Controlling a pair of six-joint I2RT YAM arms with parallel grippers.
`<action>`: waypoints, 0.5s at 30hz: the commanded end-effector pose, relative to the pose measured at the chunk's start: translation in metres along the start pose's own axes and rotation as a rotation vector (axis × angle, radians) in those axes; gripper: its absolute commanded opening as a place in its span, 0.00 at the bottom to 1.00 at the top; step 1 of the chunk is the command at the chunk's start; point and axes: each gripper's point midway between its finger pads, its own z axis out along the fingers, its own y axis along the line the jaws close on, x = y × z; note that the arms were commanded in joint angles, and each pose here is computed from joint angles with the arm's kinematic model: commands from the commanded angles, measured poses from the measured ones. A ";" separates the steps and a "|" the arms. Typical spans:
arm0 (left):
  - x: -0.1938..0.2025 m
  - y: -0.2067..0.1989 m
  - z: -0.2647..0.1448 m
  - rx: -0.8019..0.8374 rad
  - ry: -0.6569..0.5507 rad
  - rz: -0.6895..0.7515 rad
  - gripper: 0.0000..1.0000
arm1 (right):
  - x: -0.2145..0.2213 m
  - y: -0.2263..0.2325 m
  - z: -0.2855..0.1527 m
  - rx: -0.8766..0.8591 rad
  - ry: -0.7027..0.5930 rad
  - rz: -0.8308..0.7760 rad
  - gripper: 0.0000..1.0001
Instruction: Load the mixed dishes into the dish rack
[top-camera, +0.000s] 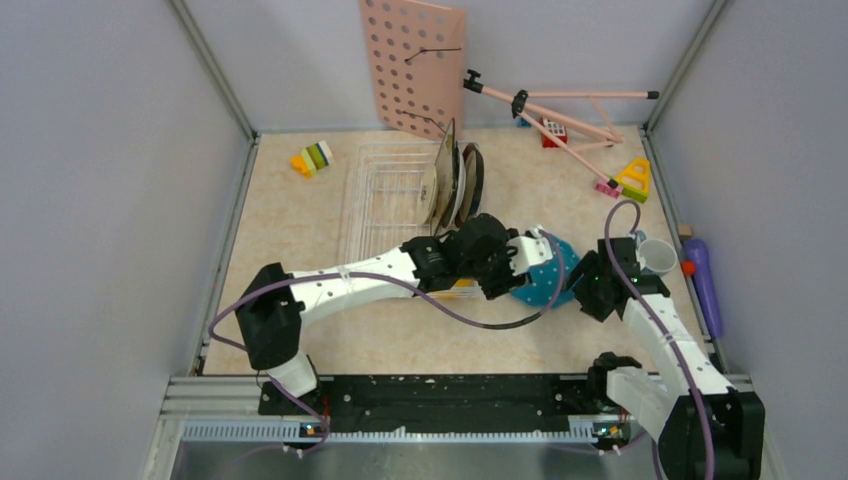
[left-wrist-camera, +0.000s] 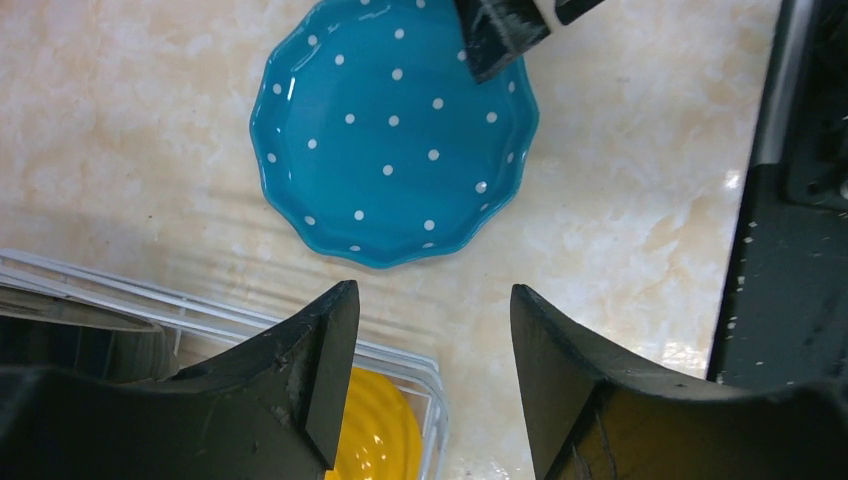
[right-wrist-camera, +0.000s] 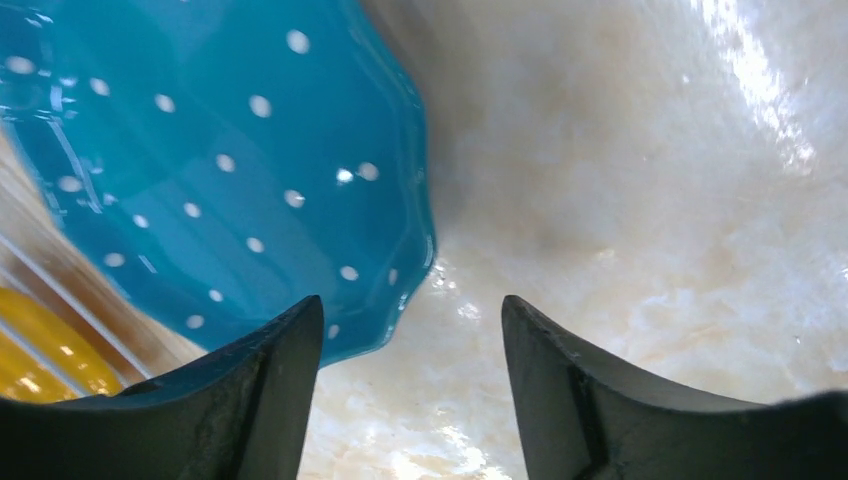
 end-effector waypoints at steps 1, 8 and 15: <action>-0.025 0.011 0.006 -0.020 -0.083 0.082 0.62 | 0.002 0.002 0.006 -0.020 -0.002 0.058 0.60; -0.017 0.001 0.022 0.006 -0.099 0.143 0.61 | 0.009 -0.002 0.022 0.005 0.025 0.091 0.39; -0.012 -0.004 0.039 -0.043 -0.093 0.259 0.61 | 0.008 -0.001 0.032 0.024 0.043 0.107 0.08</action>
